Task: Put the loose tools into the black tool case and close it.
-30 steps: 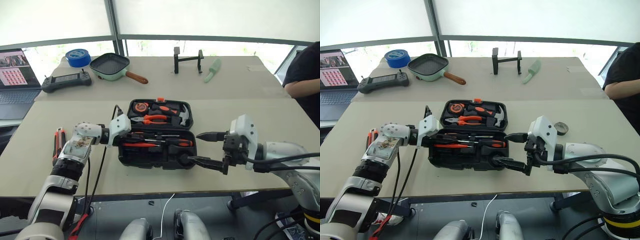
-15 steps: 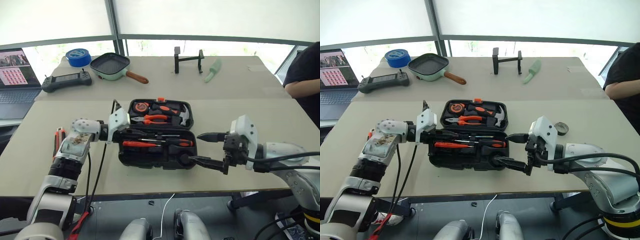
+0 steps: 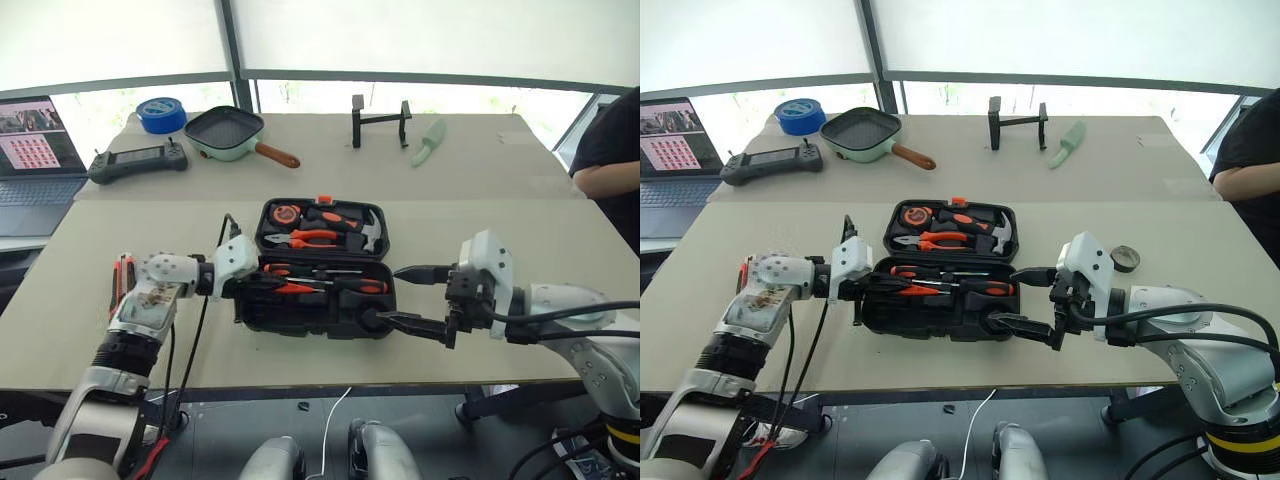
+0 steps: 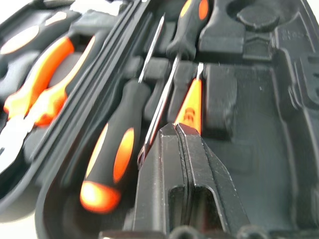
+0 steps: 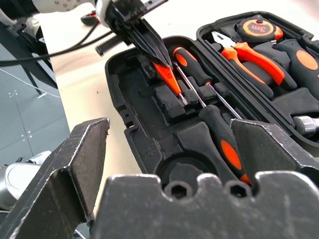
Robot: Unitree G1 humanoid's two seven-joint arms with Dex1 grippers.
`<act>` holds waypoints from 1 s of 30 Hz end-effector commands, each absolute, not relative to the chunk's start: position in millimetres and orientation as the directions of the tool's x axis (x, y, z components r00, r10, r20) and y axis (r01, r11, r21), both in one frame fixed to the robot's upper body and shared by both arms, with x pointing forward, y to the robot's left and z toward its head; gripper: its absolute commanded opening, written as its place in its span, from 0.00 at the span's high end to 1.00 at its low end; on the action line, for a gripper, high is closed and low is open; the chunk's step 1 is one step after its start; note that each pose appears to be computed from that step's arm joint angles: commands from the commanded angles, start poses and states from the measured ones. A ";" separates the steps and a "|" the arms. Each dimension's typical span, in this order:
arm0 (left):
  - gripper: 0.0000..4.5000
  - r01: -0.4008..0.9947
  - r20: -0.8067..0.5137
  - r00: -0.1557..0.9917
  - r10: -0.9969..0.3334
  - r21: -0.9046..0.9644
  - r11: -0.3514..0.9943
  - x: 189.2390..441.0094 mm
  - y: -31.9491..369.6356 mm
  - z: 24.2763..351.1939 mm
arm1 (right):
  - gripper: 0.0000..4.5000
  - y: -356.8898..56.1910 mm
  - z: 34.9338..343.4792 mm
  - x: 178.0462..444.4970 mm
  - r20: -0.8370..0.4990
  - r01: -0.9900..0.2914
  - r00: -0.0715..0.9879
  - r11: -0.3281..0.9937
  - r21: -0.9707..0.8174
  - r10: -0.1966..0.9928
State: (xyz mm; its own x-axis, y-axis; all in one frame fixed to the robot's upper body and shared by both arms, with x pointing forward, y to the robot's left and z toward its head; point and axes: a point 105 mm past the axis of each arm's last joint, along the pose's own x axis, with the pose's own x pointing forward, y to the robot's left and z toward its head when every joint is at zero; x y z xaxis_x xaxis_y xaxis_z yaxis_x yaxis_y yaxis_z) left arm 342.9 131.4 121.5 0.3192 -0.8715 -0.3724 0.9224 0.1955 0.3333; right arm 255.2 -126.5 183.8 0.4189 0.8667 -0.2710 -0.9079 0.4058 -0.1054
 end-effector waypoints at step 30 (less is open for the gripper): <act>0.03 0.384 -0.236 0.908 -0.346 0.141 0.912 249.3 313.0 193.4 | 0.00 -90.8 234.5 250.0 -0.156 -0.978 0.089 0.057 -0.199 0.984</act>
